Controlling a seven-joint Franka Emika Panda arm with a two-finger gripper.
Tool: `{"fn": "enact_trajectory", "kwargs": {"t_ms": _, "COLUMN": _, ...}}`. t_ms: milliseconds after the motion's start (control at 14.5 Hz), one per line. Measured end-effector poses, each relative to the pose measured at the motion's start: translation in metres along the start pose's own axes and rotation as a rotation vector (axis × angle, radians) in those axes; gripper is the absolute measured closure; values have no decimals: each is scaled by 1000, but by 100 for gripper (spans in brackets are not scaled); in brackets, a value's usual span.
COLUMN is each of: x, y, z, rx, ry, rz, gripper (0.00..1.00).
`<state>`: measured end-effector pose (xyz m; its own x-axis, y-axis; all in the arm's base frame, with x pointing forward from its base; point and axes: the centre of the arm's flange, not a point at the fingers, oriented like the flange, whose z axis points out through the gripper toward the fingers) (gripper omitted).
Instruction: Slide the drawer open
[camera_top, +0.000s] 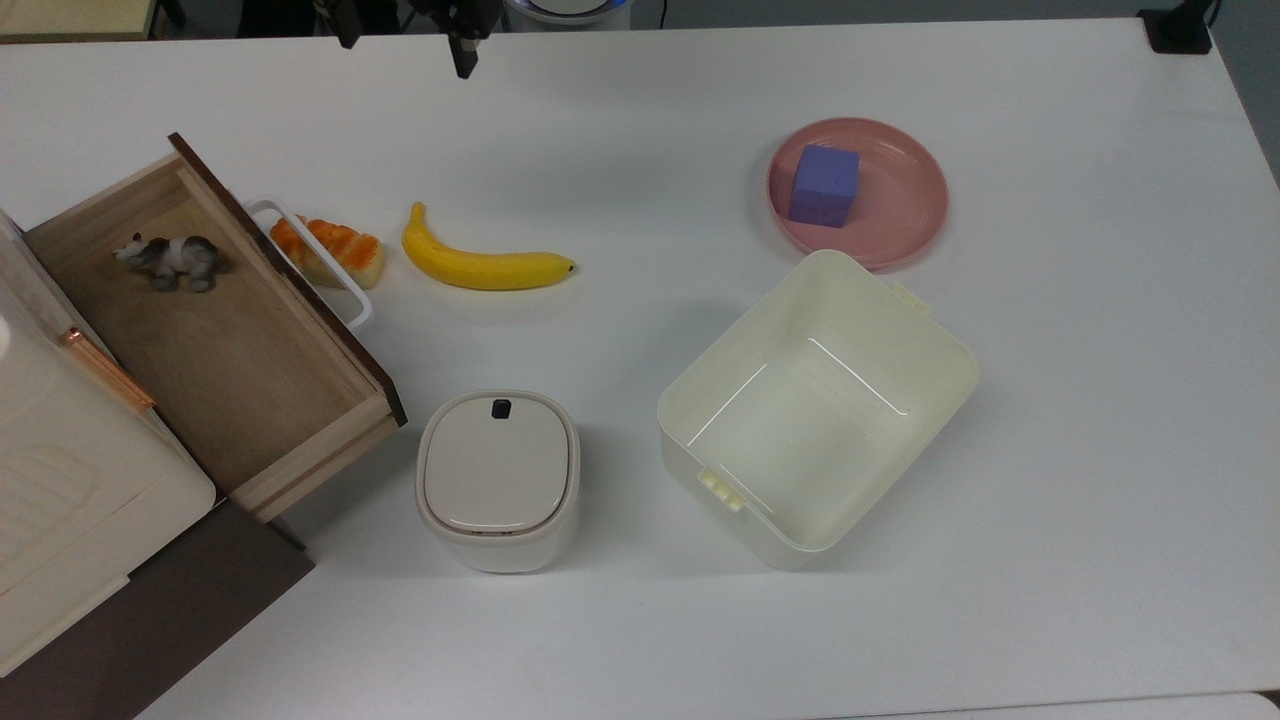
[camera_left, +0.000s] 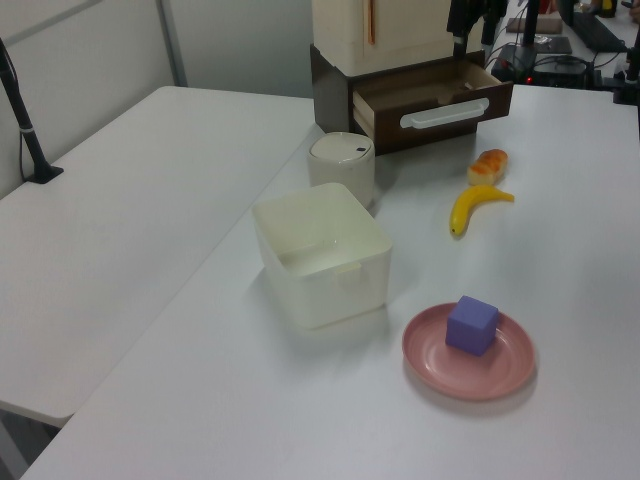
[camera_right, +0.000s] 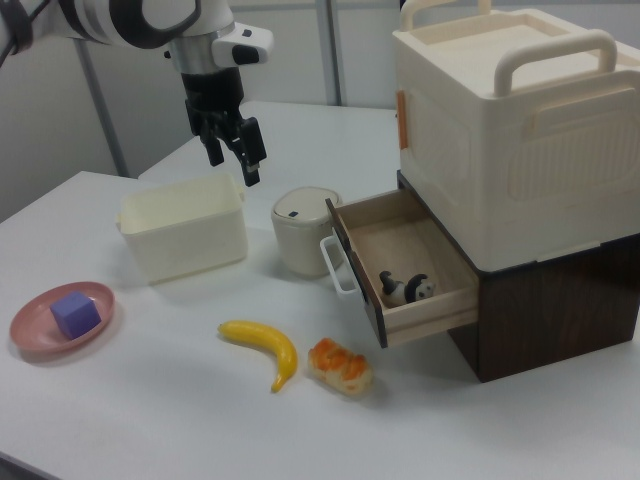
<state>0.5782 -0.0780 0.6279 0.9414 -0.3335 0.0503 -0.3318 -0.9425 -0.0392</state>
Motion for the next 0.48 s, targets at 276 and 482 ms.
{"fn": "enact_trajectory", "kwargs": {"t_ms": 276, "x": -1, "y": -7, "z": 0, "rx": -3, "ry": 2, "rz": -11, "gripper": 0}}
{"fn": "enact_trajectory", "kwargs": {"t_ms": 482, "x": -2, "y": -9, "z": 0, "rx": -7, "ry": 3, "rz": -12, "gripper": 0}}
